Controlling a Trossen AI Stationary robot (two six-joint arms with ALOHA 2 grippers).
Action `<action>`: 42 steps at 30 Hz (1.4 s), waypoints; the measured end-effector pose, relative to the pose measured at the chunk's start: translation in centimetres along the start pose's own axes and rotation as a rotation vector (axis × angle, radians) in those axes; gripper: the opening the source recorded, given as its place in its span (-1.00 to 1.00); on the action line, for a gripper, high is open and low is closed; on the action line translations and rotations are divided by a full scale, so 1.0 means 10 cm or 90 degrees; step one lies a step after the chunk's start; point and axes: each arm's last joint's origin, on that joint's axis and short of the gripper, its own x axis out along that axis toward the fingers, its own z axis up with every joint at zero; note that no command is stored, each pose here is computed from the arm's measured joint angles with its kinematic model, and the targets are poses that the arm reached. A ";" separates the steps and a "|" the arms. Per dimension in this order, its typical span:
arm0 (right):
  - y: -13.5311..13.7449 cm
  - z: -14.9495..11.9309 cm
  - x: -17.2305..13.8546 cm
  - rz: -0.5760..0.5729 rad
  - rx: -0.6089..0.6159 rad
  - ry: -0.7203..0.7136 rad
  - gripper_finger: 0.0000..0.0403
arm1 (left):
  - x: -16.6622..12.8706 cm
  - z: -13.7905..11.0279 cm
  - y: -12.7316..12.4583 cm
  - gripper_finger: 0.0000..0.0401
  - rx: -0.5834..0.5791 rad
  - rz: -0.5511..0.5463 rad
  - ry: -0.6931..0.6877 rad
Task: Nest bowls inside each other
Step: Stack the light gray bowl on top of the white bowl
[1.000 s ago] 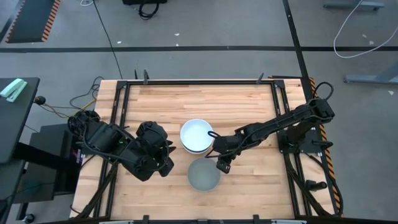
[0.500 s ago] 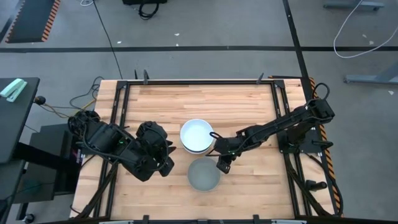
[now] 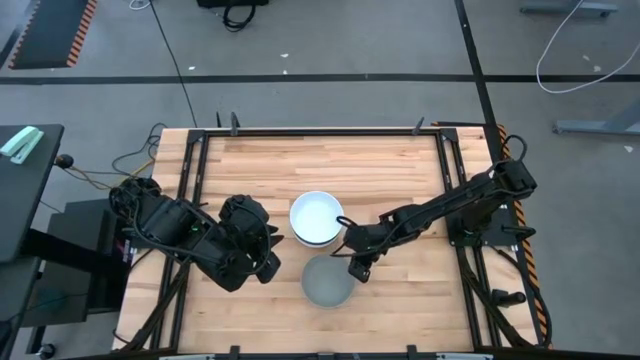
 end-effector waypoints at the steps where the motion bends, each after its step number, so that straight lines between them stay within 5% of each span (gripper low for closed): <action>1: 0.00 -0.01 0.04 -0.002 -0.002 0.004 -0.54 | 0.00 0.00 0.00 -0.47 -0.001 0.000 0.000; 12: -0.03 -0.03 0.41 0.006 0.010 0.030 -0.54 | 0.04 -0.02 -0.03 -0.47 0.000 0.003 0.000; 22: -0.05 -0.03 0.44 0.002 0.012 0.038 -0.54 | 0.07 -0.04 -0.05 -0.47 0.015 0.011 0.004; 33: -0.10 0.07 0.20 -0.003 0.026 0.046 -0.54 | 0.07 -0.04 -0.05 -0.47 0.019 0.012 0.004; 42: -0.26 0.02 -0.03 -0.106 0.036 0.079 -0.54 | 0.07 -0.04 -0.05 -0.47 0.020 0.013 0.003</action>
